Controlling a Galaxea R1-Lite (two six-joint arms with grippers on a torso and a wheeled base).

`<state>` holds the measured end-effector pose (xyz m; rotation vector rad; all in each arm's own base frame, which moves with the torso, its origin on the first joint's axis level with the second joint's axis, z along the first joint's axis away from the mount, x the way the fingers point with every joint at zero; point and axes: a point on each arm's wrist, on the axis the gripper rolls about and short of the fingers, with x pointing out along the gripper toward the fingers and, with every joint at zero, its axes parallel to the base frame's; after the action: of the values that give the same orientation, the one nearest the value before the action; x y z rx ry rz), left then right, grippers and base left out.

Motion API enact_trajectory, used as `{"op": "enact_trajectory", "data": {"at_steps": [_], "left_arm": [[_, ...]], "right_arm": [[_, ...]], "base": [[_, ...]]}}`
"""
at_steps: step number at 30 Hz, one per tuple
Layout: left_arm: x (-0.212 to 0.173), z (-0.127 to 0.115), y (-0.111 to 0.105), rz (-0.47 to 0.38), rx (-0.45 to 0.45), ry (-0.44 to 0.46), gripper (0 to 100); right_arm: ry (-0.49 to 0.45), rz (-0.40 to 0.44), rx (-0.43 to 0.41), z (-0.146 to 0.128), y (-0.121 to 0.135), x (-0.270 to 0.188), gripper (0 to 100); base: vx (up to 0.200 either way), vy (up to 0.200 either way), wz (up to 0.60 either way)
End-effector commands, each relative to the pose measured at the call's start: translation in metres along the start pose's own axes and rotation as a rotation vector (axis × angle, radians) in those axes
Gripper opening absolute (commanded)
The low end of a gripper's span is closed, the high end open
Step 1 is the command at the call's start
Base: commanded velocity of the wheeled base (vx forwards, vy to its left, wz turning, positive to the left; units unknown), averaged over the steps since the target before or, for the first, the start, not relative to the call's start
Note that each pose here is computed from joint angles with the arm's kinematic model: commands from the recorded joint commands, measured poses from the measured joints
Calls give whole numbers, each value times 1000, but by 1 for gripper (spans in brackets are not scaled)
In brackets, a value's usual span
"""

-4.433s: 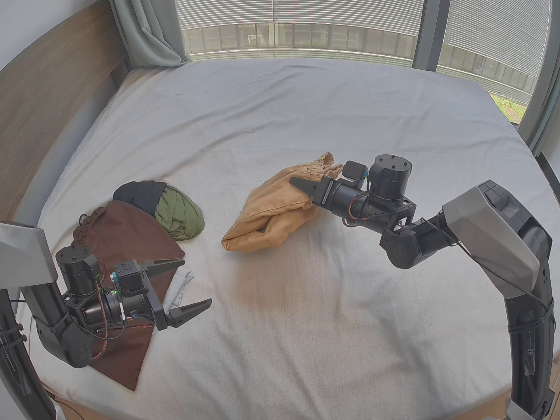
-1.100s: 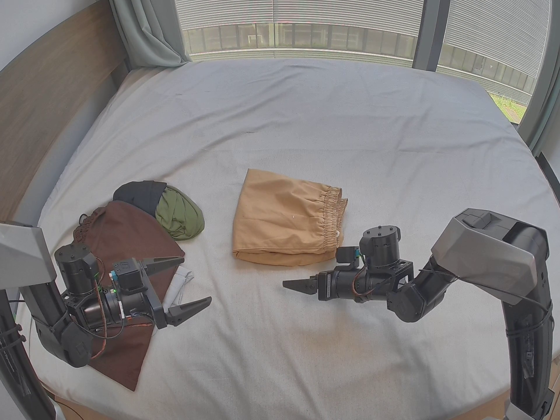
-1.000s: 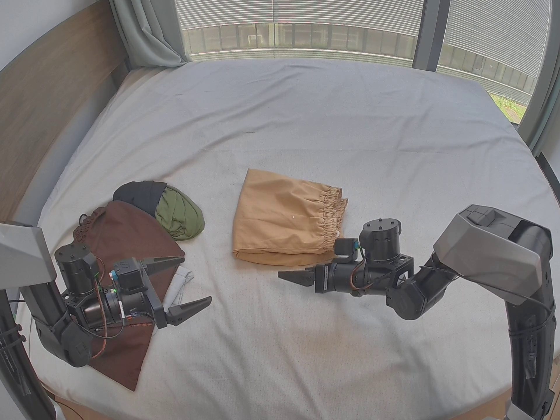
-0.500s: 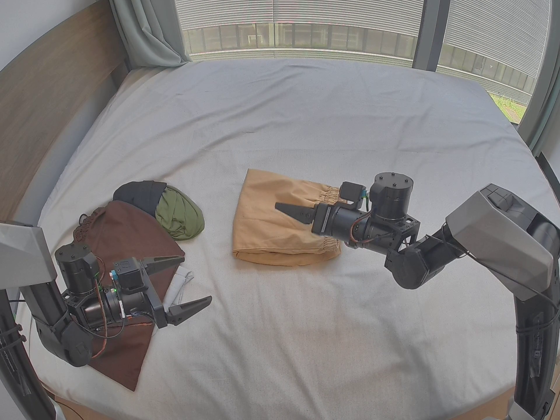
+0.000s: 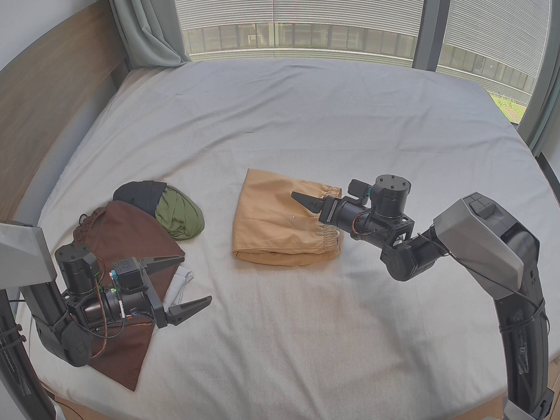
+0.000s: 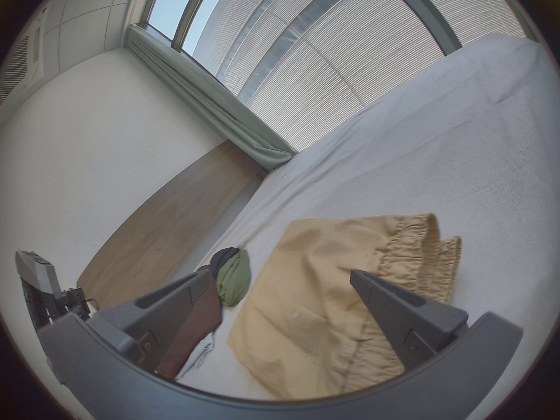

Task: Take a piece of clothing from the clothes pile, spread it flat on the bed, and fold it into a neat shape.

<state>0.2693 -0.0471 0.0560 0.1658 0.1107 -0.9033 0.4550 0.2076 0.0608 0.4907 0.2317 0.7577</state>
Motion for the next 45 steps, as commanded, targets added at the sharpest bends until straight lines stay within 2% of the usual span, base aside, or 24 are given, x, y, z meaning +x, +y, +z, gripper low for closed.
{"op": "enact_trajectory", "data": {"at_steps": [1,10,22,34,39,45], "left_arm": [[0,0,0,-1,0,0,100],[-1,0,-1,-1,-2,2,100],[-1,0,-1,-1,-2,1,100],[1,2,-2,-8,-3,-5,100],[5,6,-5,-24,3,-17,100],[8,10,-7,-38,7,-30,100]], "right_arm": [[14,-39,13,-15,-23,3,100],[69,-67,11,-47,-40,6,100],[45,-75,1,-40,-38,6,100],[-81,-5,-49,29,11,-11,100],[-114,7,-71,42,26,-26,100],[-98,5,-97,50,49,-53,100]], "base": [[0,0,0],[0,0,0],[0,0,0],[0,0,0],[0,0,0],[0,0,0]]}}
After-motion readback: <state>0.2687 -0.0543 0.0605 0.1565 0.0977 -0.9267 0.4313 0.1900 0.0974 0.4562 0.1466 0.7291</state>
